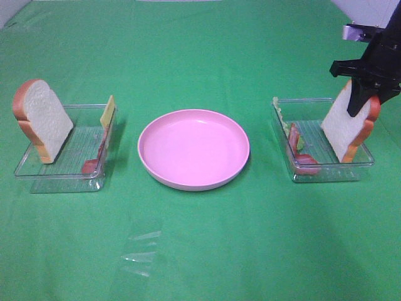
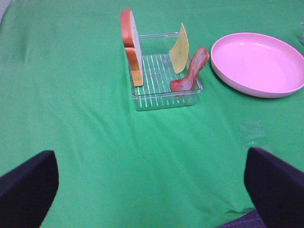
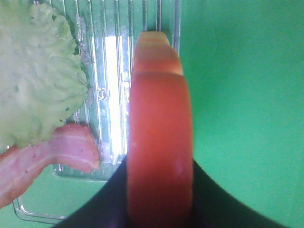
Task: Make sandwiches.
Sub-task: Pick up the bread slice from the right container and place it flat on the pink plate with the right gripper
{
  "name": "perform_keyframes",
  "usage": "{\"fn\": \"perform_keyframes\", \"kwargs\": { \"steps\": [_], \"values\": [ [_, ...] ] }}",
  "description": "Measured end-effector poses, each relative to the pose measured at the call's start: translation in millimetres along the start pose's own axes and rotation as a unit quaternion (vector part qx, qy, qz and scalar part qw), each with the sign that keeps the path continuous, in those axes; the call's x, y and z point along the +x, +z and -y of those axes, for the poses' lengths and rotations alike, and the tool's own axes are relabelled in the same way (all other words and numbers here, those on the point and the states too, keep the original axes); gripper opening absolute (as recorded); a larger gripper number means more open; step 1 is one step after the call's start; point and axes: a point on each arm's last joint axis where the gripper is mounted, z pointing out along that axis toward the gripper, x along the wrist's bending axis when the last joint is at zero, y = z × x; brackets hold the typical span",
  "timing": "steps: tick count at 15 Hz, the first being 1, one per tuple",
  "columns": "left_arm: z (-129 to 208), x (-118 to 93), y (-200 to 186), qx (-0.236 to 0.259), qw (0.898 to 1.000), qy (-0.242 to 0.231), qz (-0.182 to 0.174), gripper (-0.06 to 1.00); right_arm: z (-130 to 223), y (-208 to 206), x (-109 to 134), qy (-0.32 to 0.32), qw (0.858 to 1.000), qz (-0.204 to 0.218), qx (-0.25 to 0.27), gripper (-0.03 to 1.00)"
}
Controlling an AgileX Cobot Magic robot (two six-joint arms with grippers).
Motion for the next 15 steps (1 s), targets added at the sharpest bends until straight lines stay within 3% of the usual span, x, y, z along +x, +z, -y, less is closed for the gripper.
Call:
{"fn": "perform_keyframes", "kwargs": {
  "steps": [5, 12, 13, 15],
  "values": [
    [0, 0, 0, 0.000, 1.000, 0.000, 0.000, 0.98, 2, -9, 2, 0.003, 1.000, -0.003, -0.011, 0.24],
    [0, 0, 0, 0.000, 1.000, 0.000, 0.000, 0.98, 30, -102, 21, 0.016, 0.992, -0.028, -0.125, 0.24],
    [0, 0, 0, 0.000, 1.000, 0.000, 0.000, 0.98, 54, -130, 33, 0.012, 0.986, -0.058, -0.157, 0.24],
    [0, 0, 0, 0.000, 1.000, 0.000, 0.000, 0.98, 75, -143, 47, -0.003, 0.978, -0.115, -0.171, 0.24]
  ]
}}
